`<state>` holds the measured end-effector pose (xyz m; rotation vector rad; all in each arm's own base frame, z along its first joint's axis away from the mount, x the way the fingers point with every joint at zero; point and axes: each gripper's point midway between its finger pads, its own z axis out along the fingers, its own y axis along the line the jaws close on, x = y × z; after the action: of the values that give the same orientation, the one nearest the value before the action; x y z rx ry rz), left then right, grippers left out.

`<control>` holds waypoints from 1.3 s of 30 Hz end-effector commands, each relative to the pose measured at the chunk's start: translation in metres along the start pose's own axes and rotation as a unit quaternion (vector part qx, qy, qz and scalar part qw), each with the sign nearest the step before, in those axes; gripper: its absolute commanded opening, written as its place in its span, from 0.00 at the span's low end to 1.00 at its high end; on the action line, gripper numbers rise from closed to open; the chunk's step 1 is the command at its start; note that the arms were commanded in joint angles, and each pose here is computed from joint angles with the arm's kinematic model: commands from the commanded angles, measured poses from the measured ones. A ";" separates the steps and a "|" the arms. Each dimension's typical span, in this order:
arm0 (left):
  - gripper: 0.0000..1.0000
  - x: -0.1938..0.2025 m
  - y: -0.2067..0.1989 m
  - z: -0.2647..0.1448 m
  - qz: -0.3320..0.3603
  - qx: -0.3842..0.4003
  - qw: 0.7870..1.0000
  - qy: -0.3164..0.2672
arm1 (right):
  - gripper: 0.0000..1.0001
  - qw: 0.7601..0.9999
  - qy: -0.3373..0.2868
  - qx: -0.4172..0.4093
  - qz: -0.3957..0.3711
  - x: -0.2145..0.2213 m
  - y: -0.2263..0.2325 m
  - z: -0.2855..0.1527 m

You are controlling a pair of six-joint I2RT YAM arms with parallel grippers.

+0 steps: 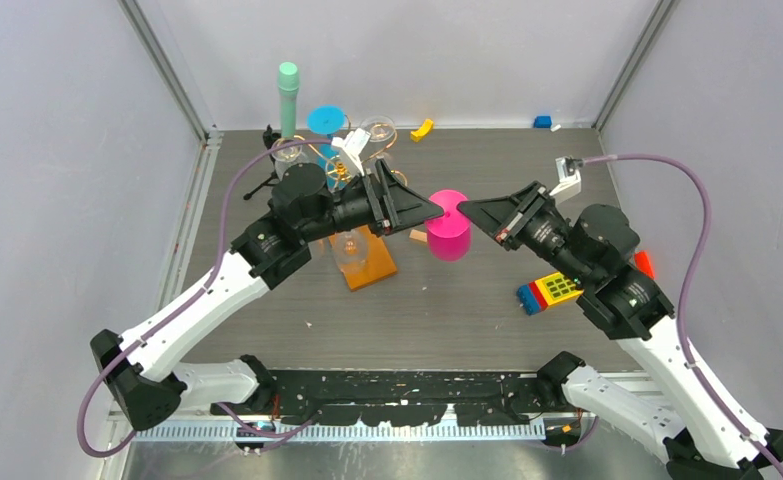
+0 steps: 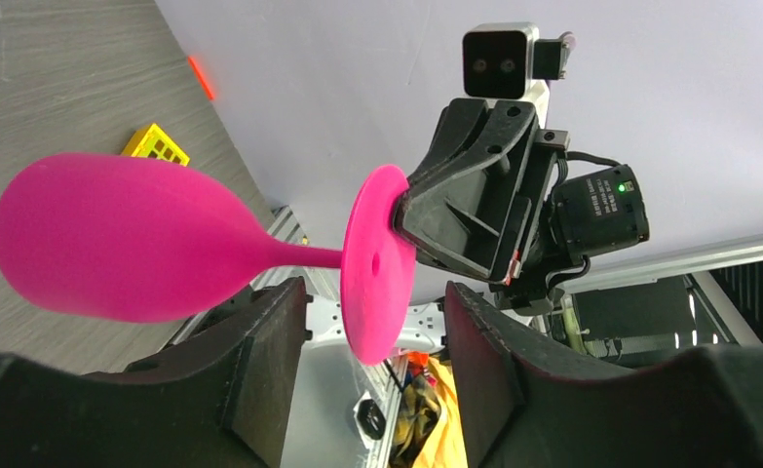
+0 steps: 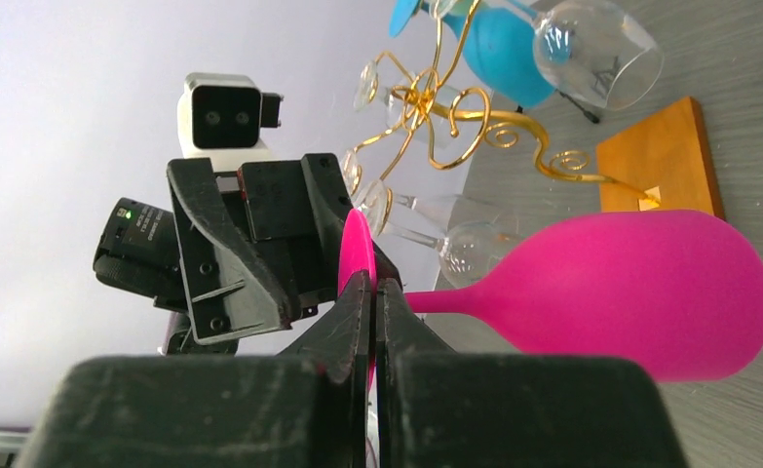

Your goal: Take the wine glass off the wine glass rack

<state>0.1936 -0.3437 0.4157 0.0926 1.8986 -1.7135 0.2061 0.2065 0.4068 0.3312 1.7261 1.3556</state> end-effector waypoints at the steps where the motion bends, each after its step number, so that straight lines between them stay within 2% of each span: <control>1: 0.53 -0.008 -0.021 -0.001 -0.002 0.047 0.999 -0.025 | 0.00 0.998 0.024 -0.051 -0.003 0.006 0.022 0.001; 5: 0.44 -0.009 -0.025 0.001 0.000 0.057 0.998 -0.022 | 0.00 0.998 0.034 -0.049 -0.013 0.010 0.019 0.001; 8: 0.28 -0.005 -0.028 0.004 -0.002 0.067 0.998 -0.008 | 0.00 0.998 0.035 -0.047 -0.015 0.011 0.017 0.000; 11: 0.18 -0.003 -0.028 0.006 -0.008 0.075 0.997 0.000 | 0.00 0.998 0.032 -0.045 -0.020 0.010 0.016 0.002; 14: 0.02 -0.001 -0.029 0.006 -0.008 0.079 0.997 0.007 | 0.00 0.998 0.031 -0.044 -0.023 0.008 0.017 0.003; 15: 0.00 -0.001 -0.031 0.006 -0.006 0.084 0.996 0.008 | 0.01 0.998 0.030 -0.045 -0.026 0.007 0.019 0.003; 17: 0.00 -0.002 -0.038 0.006 0.000 0.097 0.995 0.009 | 0.16 0.999 0.016 -0.033 -0.034 0.001 0.018 0.002; 18: 0.00 -0.003 -0.043 0.004 0.007 0.107 0.994 0.010 | 0.30 0.999 0.013 -0.031 -0.039 -0.001 0.018 0.002; 19: 0.00 -0.005 -0.049 0.003 0.015 0.117 0.993 0.010 | 0.38 0.999 0.002 -0.022 -0.047 -0.007 0.018 0.001; 20: 0.00 -0.007 -0.053 0.001 0.025 0.123 0.992 0.010 | 0.52 0.999 -0.006 -0.018 -0.051 -0.011 0.019 0.000; 23: 0.00 -0.019 -0.052 -0.006 0.031 0.123 0.992 -0.002 | 0.71 0.996 -0.046 0.028 -0.065 -0.027 0.004 0.002; 31: 0.00 -0.058 -0.075 -0.037 0.013 0.176 0.984 -0.038 | 0.79 0.983 -0.139 0.110 -0.051 -0.057 -0.029 -0.005; 36: 0.00 -0.065 -0.099 -0.049 0.012 0.204 0.977 -0.056 | 0.85 0.987 -0.115 0.099 -0.043 -0.047 -0.030 0.004; 39: 0.00 -0.068 -0.107 -0.054 -0.016 0.225 0.972 -0.067 | 0.88 0.994 -0.098 0.029 -0.027 -0.036 -0.011 0.011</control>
<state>0.2173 -0.3104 0.4843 0.0605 1.6189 -1.9631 0.2399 0.1715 0.3945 0.4683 1.7002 1.0540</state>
